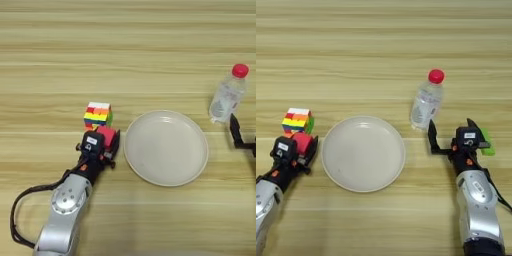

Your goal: Move the objects on the table

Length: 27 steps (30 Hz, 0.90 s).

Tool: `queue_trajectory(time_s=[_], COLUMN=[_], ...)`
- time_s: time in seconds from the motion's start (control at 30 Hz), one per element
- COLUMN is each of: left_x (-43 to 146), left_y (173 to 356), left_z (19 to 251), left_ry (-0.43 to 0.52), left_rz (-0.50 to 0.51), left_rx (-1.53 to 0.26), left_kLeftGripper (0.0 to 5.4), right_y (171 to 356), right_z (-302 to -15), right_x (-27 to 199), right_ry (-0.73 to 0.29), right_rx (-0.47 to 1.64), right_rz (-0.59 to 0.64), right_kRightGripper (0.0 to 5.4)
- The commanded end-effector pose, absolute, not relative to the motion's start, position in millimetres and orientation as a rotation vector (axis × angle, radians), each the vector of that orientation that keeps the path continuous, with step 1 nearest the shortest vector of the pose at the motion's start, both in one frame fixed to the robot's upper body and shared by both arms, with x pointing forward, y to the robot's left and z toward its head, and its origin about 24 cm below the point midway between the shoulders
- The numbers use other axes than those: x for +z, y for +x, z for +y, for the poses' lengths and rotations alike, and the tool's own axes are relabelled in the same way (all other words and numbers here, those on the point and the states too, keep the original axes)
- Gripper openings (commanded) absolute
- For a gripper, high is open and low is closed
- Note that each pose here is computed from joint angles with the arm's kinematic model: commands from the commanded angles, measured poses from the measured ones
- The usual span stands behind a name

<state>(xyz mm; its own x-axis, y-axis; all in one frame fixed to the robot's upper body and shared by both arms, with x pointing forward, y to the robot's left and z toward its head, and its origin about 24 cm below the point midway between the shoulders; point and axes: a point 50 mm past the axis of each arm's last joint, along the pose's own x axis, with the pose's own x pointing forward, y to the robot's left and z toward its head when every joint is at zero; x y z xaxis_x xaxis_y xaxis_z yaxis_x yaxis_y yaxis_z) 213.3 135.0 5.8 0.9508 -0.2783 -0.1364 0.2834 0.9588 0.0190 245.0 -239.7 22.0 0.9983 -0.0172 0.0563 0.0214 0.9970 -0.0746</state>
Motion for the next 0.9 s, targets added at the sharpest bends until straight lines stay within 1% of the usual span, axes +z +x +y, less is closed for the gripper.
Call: queue_trajectory(time_s=[0.03,0.43,0.9], left_x=[1.6,-3.6,-4.3], left_y=[217.3,220.7,219.8], left_z=[136.1,136.9,136.6], left_ry=[0.032,0.037,0.044], left_rz=[0.144,0.151,0.150], left_rx=[-0.277,-0.278,-0.275], left_kLeftGripper=[2.29,2.29,2.29], right_y=[249.3,251.1,249.4], right_z=[-238.6,-238.5,-239.5], right_x=[24.8,25.3,25.0], right_ry=[-0.070,-0.073,-0.076], right_rx=[-0.020,-0.018,-0.018], right_rz=[-0.068,-0.071,-0.069], right_kRightGripper=[5.40,5.40,5.40])
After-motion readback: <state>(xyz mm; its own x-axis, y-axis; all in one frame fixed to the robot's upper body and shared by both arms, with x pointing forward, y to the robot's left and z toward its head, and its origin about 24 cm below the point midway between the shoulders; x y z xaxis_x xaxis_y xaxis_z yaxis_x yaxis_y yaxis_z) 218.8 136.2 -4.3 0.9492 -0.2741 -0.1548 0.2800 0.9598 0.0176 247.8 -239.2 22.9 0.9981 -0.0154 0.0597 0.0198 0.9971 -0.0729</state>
